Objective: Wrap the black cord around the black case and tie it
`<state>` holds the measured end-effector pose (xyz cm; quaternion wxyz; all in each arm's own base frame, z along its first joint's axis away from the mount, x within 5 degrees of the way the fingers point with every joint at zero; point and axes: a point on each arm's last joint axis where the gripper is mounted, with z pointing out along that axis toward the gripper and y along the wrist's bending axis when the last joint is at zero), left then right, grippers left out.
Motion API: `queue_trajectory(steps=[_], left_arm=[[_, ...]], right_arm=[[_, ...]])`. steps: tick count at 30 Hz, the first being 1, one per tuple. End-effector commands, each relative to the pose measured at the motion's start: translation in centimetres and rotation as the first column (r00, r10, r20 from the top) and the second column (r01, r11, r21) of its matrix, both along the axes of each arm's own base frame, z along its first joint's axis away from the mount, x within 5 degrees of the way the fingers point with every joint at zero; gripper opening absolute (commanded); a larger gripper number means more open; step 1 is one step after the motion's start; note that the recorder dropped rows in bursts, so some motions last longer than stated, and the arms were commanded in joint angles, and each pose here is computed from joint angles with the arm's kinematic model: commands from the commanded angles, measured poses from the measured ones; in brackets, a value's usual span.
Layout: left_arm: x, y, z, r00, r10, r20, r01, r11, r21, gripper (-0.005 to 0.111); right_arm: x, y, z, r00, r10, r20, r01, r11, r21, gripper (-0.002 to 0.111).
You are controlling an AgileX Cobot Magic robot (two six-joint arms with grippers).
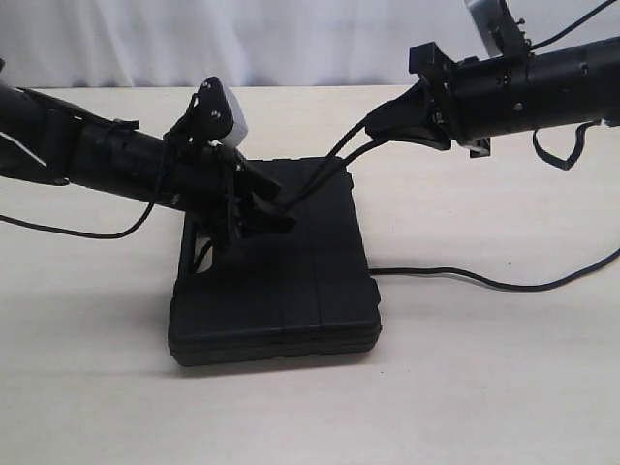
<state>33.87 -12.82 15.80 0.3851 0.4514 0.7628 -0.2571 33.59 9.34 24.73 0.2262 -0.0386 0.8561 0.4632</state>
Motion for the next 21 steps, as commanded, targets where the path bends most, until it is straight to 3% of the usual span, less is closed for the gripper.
queue_trajectory(steps=[1,4,5,9,10,13,15,16,18,21], left_arm=[[0.3,-0.3,-0.6,1.000,-0.008,0.000,0.008,1.000,-0.015,0.037],[0.3,-0.3,-0.6,1.000,-0.009,0.000,0.009,1.000,-0.014,0.011],[0.3,-0.3,-0.6,1.000,-0.009,0.000,0.009,1.000,-0.014,0.000],[0.1,-0.5,-0.3,1.000,-0.031,-0.003,0.031,0.999,-0.040,0.000],[0.0,-0.6,-0.2,0.999,-0.042,-0.002,0.042,0.998,-0.053,0.000],[0.0,-0.6,-0.2,0.999,-0.044,-0.004,0.043,0.998,-0.055,0.000],[0.0,-0.6,-0.2,0.999,-0.047,-0.003,0.047,0.998,-0.052,0.000],[0.0,-0.5,-0.3,0.999,-0.053,-0.002,0.053,0.998,-0.044,0.000],[0.0,-0.5,-0.3,0.999,-0.047,-0.001,0.047,0.998,-0.038,0.000],[0.0,-0.5,-0.3,0.999,-0.053,0.000,0.053,0.998,-0.033,0.000]], right_arm=[[0.1,-0.1,0.2,1.000,0.010,0.024,-0.010,1.000,-0.004,0.004],[0.1,-0.1,0.3,1.000,0.008,0.027,-0.008,1.000,-0.004,0.007],[0.2,-0.1,0.4,1.000,-0.003,0.011,0.003,1.000,0.005,0.015],[0.1,-0.9,0.3,0.996,-0.044,-0.077,0.043,0.999,-0.019,0.042],[0.1,-2.2,0.4,0.992,-0.057,-0.113,0.046,0.994,-0.103,0.053],[-0.3,-5.2,1.5,0.979,-0.127,-0.160,0.079,0.957,-0.279,0.061],[-1.5,-8.6,2.6,0.943,-0.288,-0.167,0.171,0.849,-0.499,0.059],[-2.6,-10.7,2.5,0.890,-0.425,-0.165,0.218,0.714,-0.665,0.057],[-4.1,-12.5,1.0,0.785,-0.596,-0.168,0.248,0.552,-0.796,0.053],[-4.4,-12.2,-3.3,0.686,-0.702,-0.189,0.360,0.554,-0.751,0.048]])
